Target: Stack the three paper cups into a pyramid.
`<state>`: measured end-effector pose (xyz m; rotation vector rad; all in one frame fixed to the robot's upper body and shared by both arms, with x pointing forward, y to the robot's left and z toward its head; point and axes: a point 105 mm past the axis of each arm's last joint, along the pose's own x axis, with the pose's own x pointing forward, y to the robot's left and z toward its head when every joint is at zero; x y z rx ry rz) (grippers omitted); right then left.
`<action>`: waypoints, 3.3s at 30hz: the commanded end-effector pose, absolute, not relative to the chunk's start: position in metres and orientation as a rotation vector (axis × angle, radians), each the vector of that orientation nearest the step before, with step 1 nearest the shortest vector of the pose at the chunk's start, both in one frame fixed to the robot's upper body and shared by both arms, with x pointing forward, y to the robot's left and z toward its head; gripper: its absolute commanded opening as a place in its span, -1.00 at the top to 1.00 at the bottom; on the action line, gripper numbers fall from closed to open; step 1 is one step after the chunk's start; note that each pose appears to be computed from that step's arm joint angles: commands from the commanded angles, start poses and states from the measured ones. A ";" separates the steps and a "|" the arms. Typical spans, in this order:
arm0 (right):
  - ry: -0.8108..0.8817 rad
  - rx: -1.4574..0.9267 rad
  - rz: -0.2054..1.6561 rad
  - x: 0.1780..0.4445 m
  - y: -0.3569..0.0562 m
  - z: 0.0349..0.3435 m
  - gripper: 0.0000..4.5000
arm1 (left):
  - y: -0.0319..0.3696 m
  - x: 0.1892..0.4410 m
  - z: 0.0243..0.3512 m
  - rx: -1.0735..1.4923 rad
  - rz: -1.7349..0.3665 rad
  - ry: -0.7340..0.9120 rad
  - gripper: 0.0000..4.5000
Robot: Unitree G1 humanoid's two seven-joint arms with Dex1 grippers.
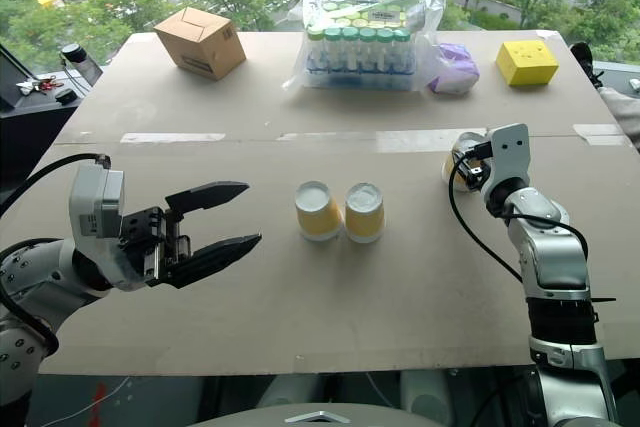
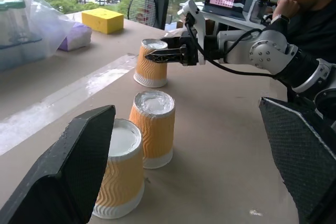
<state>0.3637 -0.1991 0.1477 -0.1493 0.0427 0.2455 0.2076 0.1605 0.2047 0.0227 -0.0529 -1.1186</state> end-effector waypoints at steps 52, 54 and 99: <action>-0.097 -0.298 1.373 0.292 -0.028 0.234 0.00 | 0.229 0.188 0.205 -0.108 -0.927 -0.236 -1.00; -0.086 -0.306 1.383 0.291 -0.028 0.232 0.00 | 0.229 0.188 0.204 -0.107 -0.927 -0.234 -1.00; 0.180 -0.218 0.859 0.237 -0.221 0.128 -0.97 | 0.237 0.213 0.108 0.035 -0.723 0.196 -1.00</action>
